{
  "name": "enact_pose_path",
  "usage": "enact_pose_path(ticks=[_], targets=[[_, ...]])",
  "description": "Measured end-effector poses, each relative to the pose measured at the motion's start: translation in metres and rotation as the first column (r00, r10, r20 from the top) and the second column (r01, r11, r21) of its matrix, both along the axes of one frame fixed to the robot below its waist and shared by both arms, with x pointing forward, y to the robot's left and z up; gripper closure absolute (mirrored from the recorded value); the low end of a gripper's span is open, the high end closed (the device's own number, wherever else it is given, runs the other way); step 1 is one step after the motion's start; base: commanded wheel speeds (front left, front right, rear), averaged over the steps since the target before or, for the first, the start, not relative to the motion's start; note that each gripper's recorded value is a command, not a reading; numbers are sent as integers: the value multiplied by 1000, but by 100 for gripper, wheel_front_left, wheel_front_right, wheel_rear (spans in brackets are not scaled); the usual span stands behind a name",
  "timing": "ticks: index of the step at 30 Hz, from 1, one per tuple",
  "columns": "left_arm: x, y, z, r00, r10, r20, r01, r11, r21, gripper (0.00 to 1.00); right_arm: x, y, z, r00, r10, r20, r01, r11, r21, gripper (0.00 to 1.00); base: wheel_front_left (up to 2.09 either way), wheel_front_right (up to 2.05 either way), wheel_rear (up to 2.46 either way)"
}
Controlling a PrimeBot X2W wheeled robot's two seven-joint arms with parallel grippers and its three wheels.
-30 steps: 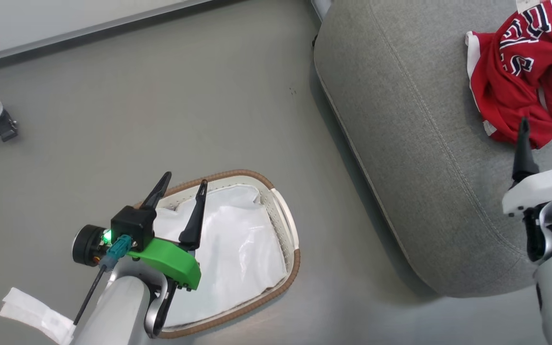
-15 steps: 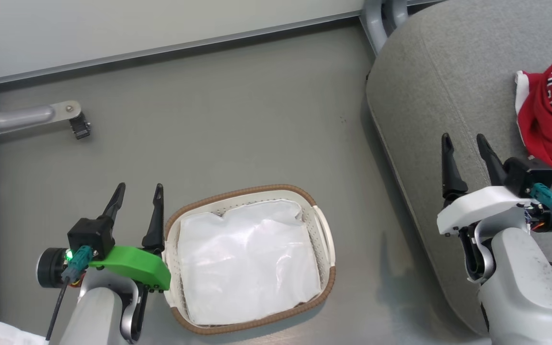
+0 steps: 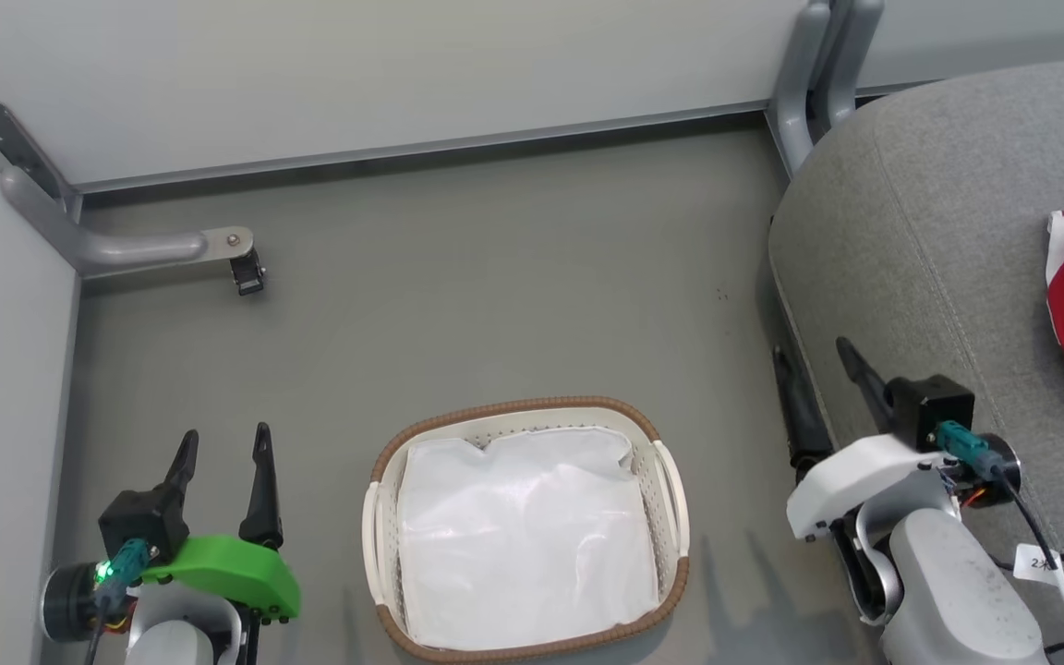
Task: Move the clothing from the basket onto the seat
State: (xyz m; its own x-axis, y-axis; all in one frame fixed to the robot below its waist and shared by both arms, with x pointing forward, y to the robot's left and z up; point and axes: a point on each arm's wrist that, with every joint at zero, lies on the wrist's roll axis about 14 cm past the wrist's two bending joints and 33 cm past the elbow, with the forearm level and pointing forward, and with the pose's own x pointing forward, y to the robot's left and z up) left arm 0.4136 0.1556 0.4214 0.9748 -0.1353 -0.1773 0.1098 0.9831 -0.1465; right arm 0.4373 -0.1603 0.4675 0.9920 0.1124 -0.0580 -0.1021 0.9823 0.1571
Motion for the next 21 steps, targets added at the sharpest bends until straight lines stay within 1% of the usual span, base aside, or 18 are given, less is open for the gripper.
enact_pose_path(ticks=[4, 12, 21], targets=[[-10, 12, 2, 999, 40, 4, -40, 999, 6, 0, -10, 6, -3, 1000, 16, -10, -16, 1000, -1, 0, 0, 0, 0], [-15, 15, 8, 998, 68, 19, -68, 998, -15, 0, -26, 5, -10, 999, 14, -29, -14, 1000, 4, 0, 0, 0, 0], [-18, 7, 8, 998, 54, 18, -53, 998, -45, 0, -28, 5, -8, 1000, 11, -24, -11, 1000, 13, 0, 0, 0, 0]])
